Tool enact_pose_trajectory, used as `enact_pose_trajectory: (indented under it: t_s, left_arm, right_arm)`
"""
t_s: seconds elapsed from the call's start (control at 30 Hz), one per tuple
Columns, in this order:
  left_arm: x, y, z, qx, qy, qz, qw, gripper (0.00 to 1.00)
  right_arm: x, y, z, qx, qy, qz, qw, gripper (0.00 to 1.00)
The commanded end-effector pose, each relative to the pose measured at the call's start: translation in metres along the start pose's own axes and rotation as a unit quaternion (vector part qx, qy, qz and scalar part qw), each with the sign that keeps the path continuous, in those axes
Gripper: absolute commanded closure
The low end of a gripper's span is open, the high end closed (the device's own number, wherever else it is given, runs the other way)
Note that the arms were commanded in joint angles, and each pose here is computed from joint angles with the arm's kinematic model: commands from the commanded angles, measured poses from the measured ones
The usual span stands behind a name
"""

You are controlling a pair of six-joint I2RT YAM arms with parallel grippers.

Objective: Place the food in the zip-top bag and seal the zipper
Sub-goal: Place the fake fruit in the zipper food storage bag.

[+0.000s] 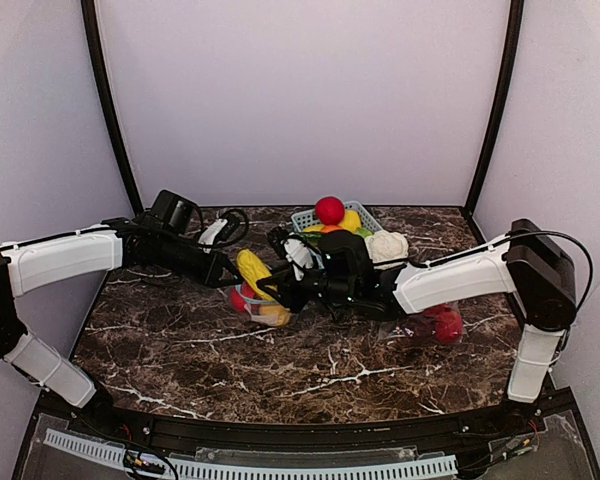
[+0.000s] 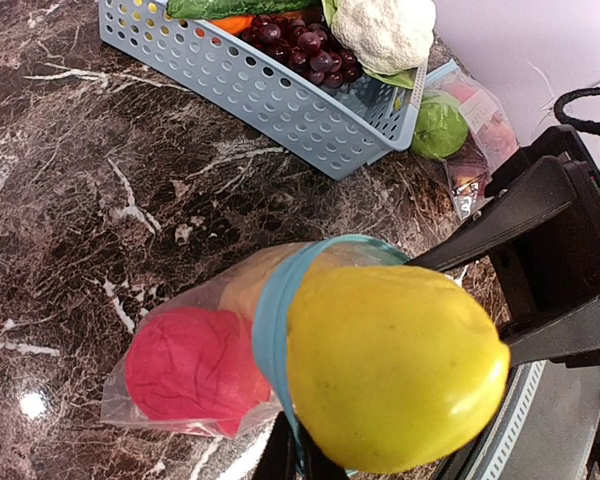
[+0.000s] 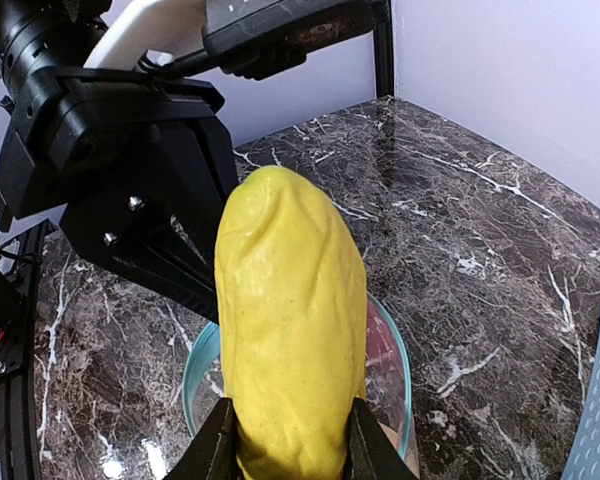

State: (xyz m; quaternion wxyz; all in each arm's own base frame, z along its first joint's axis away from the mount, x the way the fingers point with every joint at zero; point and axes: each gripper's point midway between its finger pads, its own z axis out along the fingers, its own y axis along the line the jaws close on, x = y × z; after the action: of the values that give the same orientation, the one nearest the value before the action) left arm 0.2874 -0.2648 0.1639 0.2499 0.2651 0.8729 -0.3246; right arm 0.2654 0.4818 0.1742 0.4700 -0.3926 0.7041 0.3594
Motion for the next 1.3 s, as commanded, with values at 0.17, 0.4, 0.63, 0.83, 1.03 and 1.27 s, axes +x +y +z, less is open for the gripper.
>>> enact_pose_trajectory:
  t_s: [0.17,0.4,0.63,0.83,1.03,1.27]
  left_arm:
    - [-0.008,-0.005,-0.014,0.018,-0.027,0.001,0.999,0.99]
    - [-0.009,-0.004,-0.014,0.019,-0.029,-0.002,0.999,0.99]
    - [-0.009,-0.004,-0.014,0.022,-0.029,-0.002,0.999,0.99]
    - [-0.01,-0.003,-0.014,0.018,-0.029,-0.002,0.999,0.99]
    - [-0.009,-0.001,-0.014,0.014,-0.029,-0.004,0.999,0.99]
    - [-0.007,-0.001,-0.011,0.018,-0.024,-0.006,1.0,0.99]
  right_arm:
    - [0.022,-0.004,-0.009,0.021,0.033,-0.026,0.999,0.9]
    - [0.031,-0.009,-0.012,0.038,0.092,-0.054,0.994,0.91]
    - [0.039,-0.02,-0.011,0.063,0.167,-0.072,0.981,0.91]
    - [0.055,-0.026,-0.009,0.078,0.229,-0.07,0.968,0.9]
    - [0.061,-0.025,-0.01,0.071,0.265,-0.067,0.959,0.87]
    - [0.055,-0.023,-0.015,0.07,0.267,-0.063,0.959,0.74]
